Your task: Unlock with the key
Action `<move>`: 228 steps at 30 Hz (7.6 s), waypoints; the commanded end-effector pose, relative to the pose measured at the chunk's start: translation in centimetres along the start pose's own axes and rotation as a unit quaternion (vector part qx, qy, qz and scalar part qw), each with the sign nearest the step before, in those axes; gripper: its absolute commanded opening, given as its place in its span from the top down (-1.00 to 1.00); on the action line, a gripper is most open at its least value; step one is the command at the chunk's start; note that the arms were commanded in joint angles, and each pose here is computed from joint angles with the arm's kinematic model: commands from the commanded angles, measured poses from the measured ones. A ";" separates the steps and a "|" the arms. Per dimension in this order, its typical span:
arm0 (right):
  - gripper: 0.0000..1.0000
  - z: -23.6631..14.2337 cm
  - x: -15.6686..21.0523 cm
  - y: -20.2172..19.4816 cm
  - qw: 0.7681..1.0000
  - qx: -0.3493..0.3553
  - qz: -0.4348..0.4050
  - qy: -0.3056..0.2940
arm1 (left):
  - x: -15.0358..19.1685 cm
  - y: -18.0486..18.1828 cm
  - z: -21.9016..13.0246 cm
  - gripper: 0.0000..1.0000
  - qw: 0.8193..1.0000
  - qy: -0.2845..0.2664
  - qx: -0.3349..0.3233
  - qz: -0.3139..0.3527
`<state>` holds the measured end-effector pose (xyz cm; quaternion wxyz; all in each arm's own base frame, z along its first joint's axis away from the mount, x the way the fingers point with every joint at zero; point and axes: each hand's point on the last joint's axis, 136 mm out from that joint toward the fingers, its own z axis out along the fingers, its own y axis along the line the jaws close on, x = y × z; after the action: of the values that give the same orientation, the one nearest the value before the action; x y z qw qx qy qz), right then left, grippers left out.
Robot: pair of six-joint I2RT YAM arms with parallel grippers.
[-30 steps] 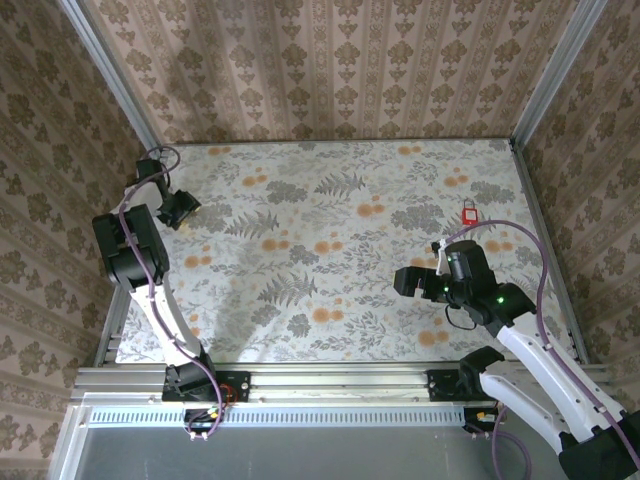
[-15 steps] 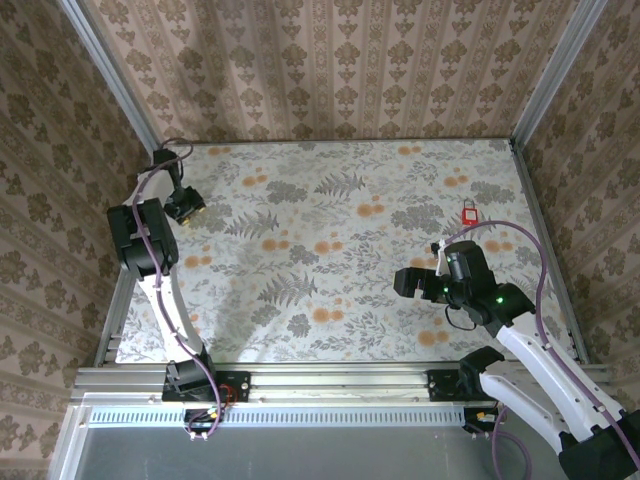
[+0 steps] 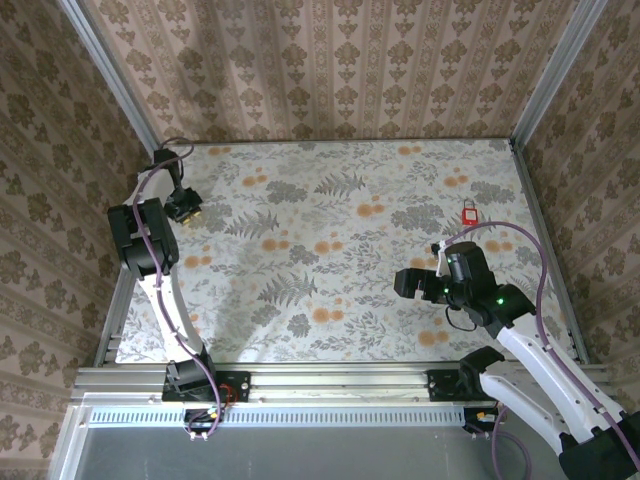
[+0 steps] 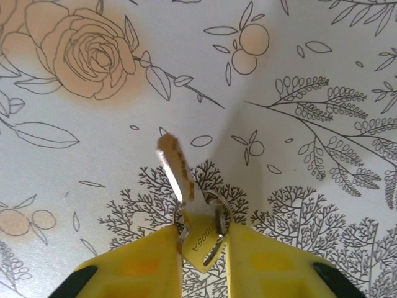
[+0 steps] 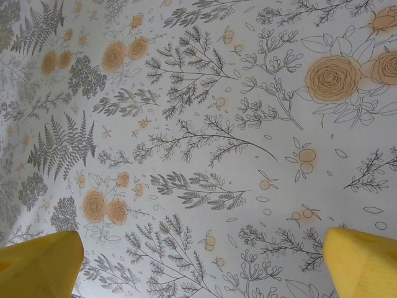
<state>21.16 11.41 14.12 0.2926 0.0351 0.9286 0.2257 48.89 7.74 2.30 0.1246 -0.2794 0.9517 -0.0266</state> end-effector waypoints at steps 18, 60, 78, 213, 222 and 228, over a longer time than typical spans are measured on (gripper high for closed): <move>-1.00 0.1 -0.1 0.6 1.000 -0.014 -0.012 0.002 | 2.8 -3.1 0.2 0.96 0.994 0.025 0.038 0.095; -1.00 1.2 -0.6 1.8 0.999 -0.039 0.006 0.016 | -4.1 -1.9 -2.4 -0.10 0.987 -0.022 -0.050 0.152; -1.00 0.2 -0.4 1.8 0.999 -0.035 0.003 0.014 | -4.6 -0.6 1.3 -0.08 0.987 0.026 -0.052 0.151; 1.00 1.3 -15.5 12.0 0.943 -0.188 0.251 -0.115 | 32.0 -26.6 -26.4 -1.00 0.729 -0.120 0.673 0.029; 1.00 -1.3 -13.2 9.1 0.998 -0.011 -0.044 -0.054 | 35.4 -26.2 -26.9 -1.00 0.701 -0.089 0.666 0.240; 1.00 -2.8 -12.2 10.2 0.985 -0.021 -0.157 -0.061 | 39.5 -26.4 -29.6 -1.00 0.610 -0.051 0.689 0.388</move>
<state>30.79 17.81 26.94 0.3695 -0.0163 0.8961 0.2452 26.67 -34.82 24.45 0.3559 0.1495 0.7009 -0.5998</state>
